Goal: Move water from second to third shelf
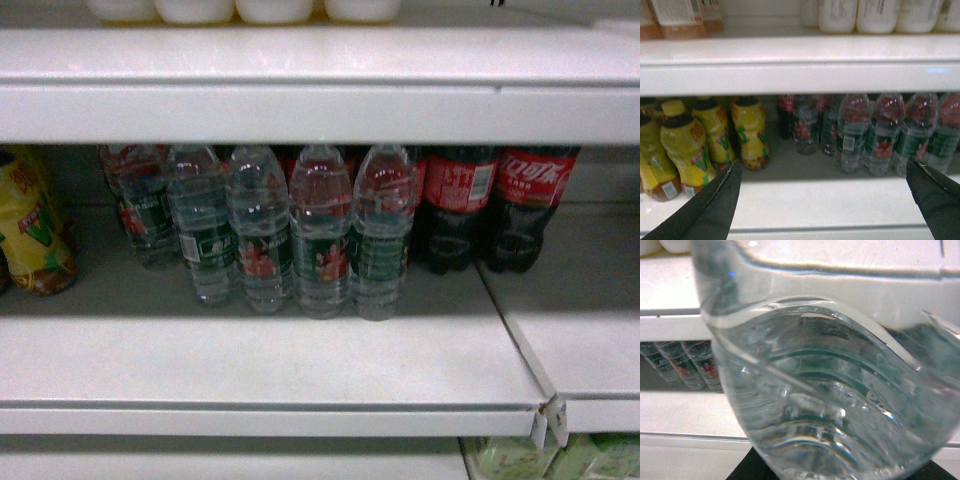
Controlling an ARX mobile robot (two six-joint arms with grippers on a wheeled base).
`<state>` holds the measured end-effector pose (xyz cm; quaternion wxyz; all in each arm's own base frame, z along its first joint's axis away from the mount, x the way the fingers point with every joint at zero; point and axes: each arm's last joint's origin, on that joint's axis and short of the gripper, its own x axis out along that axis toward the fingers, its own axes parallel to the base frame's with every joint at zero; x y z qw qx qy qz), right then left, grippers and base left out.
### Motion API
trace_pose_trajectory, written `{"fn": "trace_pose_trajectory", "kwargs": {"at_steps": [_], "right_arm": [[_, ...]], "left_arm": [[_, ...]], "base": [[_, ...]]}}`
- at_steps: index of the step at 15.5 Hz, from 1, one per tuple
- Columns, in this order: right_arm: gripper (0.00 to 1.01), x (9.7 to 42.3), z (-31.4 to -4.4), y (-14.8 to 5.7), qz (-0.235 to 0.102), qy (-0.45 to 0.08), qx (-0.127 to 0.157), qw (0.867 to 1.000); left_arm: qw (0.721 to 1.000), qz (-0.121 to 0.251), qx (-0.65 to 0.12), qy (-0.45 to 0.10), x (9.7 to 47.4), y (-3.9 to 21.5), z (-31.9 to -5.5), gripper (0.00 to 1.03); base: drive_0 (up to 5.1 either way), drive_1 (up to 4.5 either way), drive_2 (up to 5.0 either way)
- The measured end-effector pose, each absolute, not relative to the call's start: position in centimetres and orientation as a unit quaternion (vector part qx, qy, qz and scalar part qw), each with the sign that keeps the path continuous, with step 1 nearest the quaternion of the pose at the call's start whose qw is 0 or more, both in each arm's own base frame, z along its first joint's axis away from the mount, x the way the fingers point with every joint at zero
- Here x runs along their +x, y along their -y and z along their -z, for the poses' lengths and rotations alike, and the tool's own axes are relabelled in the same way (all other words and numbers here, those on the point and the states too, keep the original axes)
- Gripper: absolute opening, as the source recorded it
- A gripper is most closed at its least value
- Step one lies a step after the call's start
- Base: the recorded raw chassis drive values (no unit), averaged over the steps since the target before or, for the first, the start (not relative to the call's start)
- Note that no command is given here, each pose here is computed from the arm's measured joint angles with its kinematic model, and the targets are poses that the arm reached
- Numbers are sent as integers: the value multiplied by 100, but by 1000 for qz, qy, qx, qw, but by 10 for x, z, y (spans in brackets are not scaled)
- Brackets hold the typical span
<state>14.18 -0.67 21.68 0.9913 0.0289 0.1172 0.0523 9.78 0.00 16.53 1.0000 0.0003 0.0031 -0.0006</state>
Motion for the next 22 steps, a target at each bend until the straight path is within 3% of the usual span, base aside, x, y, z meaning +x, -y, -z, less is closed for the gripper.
{"fn": "trace_pose_trajectory", "kwargs": {"at_steps": [22], "right_arm": [[37, 141, -218, 7, -52, -113, 28, 992]], "left_arm": [[1000, 0, 0, -2, 98, 0, -165, 98]], "base": [[-22, 11, 11]]}}
